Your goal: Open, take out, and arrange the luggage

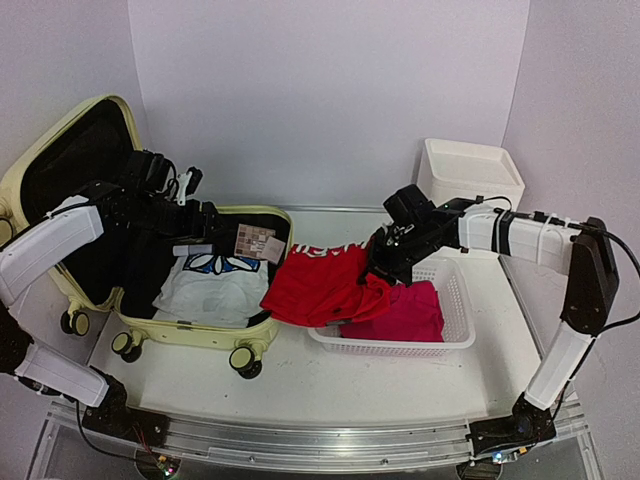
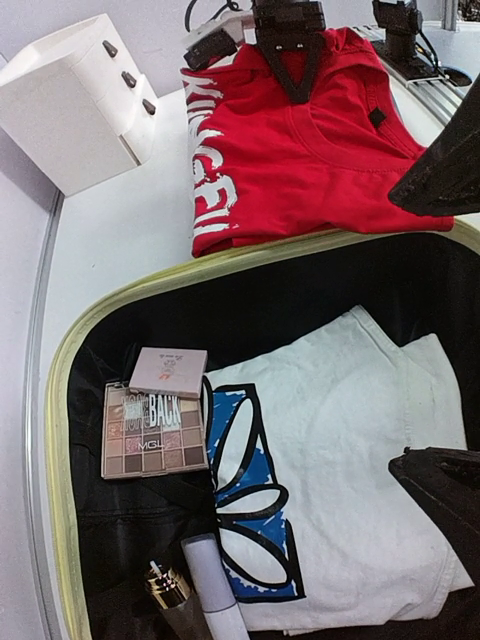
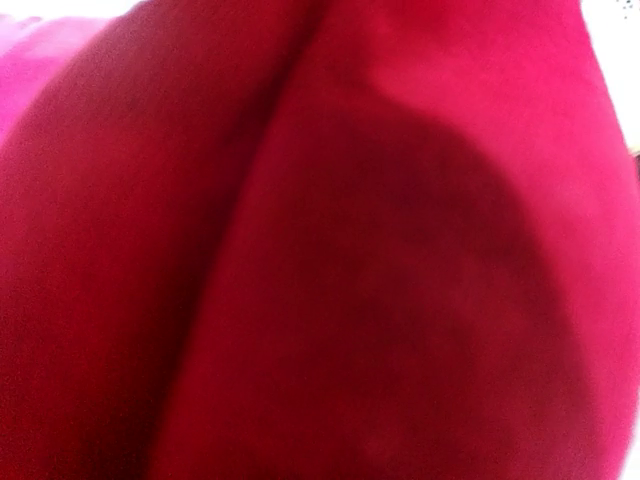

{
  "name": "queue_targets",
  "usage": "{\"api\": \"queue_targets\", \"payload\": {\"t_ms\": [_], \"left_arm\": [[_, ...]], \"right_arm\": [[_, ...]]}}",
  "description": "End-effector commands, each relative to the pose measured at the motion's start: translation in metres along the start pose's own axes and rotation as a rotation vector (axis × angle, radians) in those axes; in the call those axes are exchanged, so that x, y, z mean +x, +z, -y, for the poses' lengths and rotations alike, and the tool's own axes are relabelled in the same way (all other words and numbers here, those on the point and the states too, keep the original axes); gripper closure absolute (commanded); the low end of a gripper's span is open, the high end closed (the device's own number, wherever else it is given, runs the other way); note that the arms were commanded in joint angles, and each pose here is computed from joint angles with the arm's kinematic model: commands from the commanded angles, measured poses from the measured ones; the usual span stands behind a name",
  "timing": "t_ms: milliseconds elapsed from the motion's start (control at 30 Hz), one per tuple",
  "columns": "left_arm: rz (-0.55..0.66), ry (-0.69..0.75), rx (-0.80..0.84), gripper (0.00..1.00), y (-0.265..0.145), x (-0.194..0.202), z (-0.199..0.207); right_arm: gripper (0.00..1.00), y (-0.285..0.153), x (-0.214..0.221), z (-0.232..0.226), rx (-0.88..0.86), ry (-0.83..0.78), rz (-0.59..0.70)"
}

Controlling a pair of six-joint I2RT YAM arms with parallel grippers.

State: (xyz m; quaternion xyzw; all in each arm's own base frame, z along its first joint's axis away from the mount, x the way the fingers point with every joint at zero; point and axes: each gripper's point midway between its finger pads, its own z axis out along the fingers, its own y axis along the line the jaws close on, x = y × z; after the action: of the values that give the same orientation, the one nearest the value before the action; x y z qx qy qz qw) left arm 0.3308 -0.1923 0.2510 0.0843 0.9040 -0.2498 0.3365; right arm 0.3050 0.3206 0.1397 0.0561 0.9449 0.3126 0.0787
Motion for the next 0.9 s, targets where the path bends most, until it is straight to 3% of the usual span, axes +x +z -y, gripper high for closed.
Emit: {"api": "queue_targets", "payload": {"t_ms": [0, 867], "left_arm": [[0.088, 0.012, 0.046, 0.2, -0.018, -0.026, 0.017], [0.093, -0.003, 0.085, 0.19, -0.024, -0.028, 0.025]], "right_arm": [[1.0, -0.027, -0.004, -0.006, -0.037, -0.045, 0.051], [1.0, -0.019, -0.01, 0.062, 0.062, -0.077, 0.023]]}}
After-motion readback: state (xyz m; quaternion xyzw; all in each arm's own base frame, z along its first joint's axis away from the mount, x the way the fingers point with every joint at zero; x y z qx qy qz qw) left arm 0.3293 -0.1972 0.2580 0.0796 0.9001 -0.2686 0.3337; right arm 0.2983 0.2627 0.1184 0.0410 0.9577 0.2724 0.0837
